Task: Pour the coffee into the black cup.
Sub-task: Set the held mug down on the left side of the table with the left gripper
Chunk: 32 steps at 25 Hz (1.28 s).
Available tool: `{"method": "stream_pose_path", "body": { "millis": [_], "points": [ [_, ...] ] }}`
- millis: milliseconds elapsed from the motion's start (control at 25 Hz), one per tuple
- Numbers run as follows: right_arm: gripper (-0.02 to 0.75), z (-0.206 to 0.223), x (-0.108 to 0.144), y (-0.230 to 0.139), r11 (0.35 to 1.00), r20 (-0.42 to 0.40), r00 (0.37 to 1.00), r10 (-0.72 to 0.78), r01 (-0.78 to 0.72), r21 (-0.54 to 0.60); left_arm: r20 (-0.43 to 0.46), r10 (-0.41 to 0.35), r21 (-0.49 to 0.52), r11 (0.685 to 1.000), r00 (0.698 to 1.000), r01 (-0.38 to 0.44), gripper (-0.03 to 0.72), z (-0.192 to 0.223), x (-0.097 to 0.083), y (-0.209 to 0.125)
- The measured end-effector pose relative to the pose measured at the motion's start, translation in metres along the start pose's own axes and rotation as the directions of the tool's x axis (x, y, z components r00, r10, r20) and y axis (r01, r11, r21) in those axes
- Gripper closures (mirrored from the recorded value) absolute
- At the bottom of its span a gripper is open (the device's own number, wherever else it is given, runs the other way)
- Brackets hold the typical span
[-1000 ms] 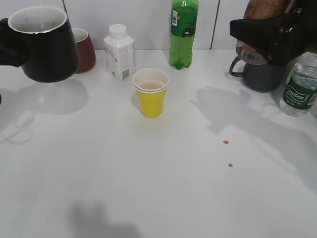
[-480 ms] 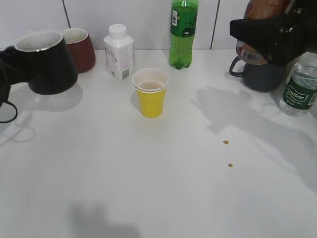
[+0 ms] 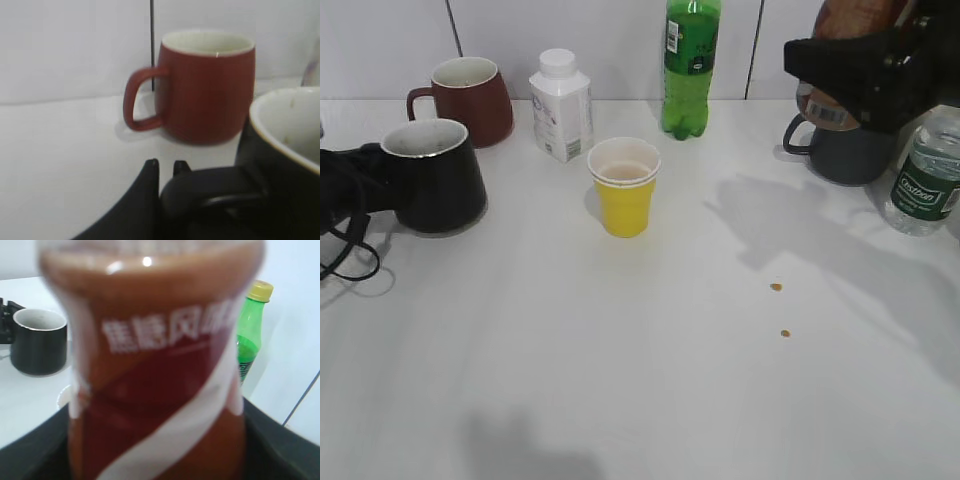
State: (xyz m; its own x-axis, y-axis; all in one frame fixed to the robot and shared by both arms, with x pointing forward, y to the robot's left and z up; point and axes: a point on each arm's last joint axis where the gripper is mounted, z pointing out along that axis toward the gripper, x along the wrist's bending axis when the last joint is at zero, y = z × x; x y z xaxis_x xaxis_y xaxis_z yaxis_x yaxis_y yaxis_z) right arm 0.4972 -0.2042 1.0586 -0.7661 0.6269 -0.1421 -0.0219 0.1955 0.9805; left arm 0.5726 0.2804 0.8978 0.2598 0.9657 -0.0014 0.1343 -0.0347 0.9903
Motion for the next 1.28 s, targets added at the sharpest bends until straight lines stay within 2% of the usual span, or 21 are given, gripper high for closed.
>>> {"method": "stream_pose_path", "body": {
  "millis": [680, 1080, 1280],
  "points": [
    [0.212, 0.000, 0.000, 0.000, 1.000, 0.000, 1.000, 0.000, 0.000, 0.000, 0.006, 0.006, -0.030, 1.000, 1.000, -0.006, 0.622, 0.013, 0.003, -0.005],
    [0.212, 0.000, 0.000, 0.000, 1.000, 0.001, 1.000, 0.001, -0.001, 0.001, 0.008, -0.003, -0.028, 1.000, 1.000, 0.003, 0.482, 0.013, 0.003, -0.005],
    [0.212, 0.000, 0.000, 0.000, 1.000, 0.001, 1.000, 0.001, -0.001, 0.001, 0.006, -0.004, -0.031, 1.000, 1.000, 0.005, 0.454, 0.012, 0.002, -0.005]
  ]
}}
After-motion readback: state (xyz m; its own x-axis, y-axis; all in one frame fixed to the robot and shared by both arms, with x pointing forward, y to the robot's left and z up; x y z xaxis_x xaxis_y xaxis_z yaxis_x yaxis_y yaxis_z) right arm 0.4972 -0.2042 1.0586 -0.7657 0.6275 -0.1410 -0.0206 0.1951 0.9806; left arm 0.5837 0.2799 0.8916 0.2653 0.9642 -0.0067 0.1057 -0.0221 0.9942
